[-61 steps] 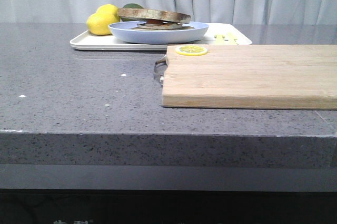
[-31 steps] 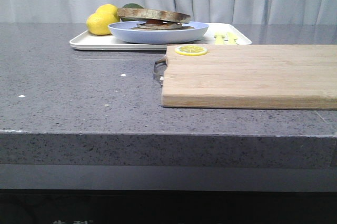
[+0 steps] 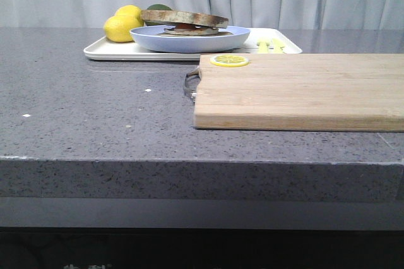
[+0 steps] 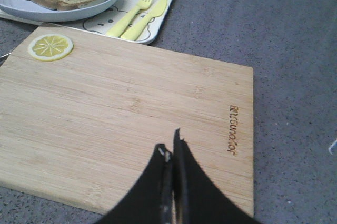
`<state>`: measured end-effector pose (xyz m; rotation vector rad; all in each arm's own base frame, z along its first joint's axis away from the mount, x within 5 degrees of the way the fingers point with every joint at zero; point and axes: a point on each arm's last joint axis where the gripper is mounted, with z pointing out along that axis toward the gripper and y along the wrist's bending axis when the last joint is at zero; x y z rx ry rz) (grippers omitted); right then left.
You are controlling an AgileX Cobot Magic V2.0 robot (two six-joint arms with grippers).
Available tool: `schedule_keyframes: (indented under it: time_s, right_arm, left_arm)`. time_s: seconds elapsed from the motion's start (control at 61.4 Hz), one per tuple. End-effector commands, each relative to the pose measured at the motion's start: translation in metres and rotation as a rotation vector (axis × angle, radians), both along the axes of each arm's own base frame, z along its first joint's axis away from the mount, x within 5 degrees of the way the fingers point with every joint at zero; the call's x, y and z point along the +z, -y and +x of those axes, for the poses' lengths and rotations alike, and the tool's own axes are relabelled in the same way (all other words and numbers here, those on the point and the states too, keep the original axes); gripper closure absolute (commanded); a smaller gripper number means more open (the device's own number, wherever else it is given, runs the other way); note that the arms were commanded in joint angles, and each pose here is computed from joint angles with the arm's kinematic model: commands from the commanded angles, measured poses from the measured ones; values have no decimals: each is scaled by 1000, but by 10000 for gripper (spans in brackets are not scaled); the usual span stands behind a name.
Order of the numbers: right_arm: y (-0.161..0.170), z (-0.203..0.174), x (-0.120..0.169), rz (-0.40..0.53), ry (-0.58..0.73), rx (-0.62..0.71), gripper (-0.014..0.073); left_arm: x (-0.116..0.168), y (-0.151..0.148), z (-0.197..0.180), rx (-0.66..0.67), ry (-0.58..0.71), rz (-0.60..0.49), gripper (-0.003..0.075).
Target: Place bread and move sandwich to tray
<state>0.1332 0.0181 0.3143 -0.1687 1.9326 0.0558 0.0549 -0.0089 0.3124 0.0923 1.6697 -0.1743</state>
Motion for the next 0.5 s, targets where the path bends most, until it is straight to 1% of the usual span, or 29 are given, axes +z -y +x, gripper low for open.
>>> schedule_keyframes:
  time_s: [0.0,0.081,0.244,0.293,0.489]
  right_arm:
    - [0,3,16,4,108,0,704]
    - [0,3,16,4,108,0,704]
    - [0,3,16,4,108,0,704]
    - [0,3,16,4,108,0,704]
    - [0,3,16,3,101,0,704]
  left_arm:
    - [3,-1,-4,30,119,-37,738]
    - [-13,-4,-7,83,121,-54,738]
    - [-50,-9,-13,188,167,-90,738]
    - [-60,-9,-13,203,181,-100,738]
    - [-94,-11,-3,222,141,-101,738]
